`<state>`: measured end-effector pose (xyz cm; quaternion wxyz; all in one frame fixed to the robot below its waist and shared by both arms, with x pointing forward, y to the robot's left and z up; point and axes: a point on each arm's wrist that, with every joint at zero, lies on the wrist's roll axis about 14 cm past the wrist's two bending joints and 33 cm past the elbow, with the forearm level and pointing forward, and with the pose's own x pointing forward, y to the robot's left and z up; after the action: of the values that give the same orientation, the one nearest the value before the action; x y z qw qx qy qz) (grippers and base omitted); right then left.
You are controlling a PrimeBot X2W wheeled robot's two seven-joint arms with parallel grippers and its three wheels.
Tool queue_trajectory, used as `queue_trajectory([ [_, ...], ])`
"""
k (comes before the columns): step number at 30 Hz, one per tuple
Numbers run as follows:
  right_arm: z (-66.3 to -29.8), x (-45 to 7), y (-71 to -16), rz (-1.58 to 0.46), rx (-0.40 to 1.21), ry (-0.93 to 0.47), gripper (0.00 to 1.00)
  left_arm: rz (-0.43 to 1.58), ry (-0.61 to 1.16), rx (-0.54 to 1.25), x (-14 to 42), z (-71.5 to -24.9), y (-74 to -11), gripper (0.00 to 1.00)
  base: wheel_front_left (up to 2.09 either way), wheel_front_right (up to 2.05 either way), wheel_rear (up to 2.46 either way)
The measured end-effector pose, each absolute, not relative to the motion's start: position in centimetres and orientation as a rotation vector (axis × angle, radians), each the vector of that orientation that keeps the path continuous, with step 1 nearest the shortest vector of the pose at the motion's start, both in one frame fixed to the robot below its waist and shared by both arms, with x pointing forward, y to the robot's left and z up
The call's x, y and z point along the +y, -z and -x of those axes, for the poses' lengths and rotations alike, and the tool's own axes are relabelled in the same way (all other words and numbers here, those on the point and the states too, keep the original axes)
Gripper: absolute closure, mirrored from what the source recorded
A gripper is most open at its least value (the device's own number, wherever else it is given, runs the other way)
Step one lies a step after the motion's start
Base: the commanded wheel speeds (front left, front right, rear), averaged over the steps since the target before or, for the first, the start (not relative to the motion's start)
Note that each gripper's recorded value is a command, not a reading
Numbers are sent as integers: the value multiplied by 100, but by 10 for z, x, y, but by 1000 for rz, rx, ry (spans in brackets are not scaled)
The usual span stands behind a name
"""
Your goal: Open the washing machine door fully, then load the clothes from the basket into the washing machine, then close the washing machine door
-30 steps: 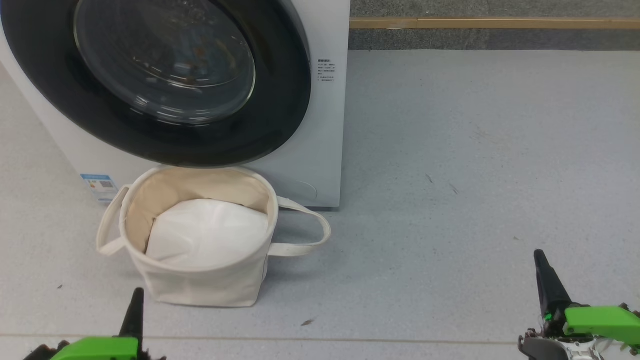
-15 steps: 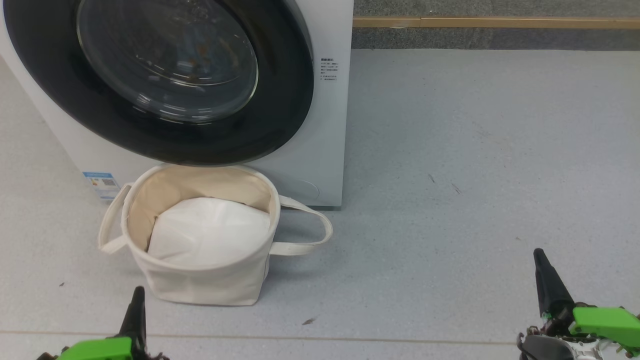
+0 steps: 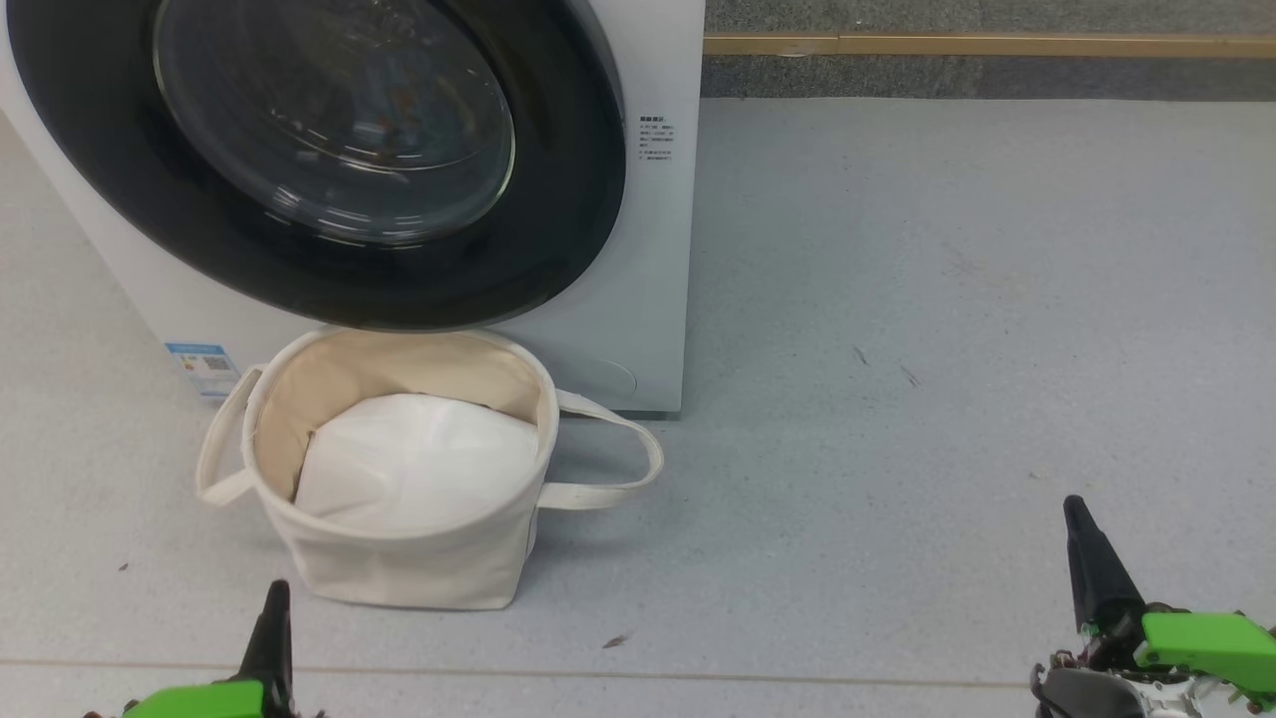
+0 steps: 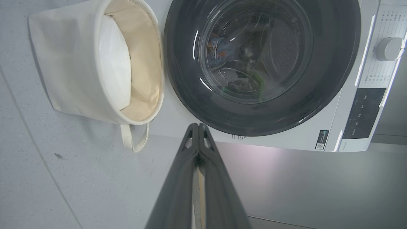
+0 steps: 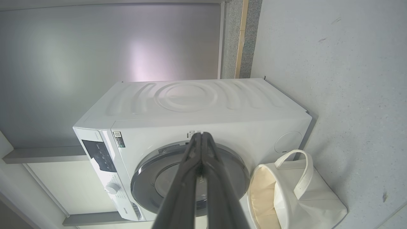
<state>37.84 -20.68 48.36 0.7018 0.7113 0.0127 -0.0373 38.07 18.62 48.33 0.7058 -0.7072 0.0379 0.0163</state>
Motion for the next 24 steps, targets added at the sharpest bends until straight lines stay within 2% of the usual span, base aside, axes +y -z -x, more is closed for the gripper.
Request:
queue_trajectory([
  [24,-378,-207,-484,-1583,28,83,100,1572,-36,84,186,-381,-483,100,0,0,0],
])
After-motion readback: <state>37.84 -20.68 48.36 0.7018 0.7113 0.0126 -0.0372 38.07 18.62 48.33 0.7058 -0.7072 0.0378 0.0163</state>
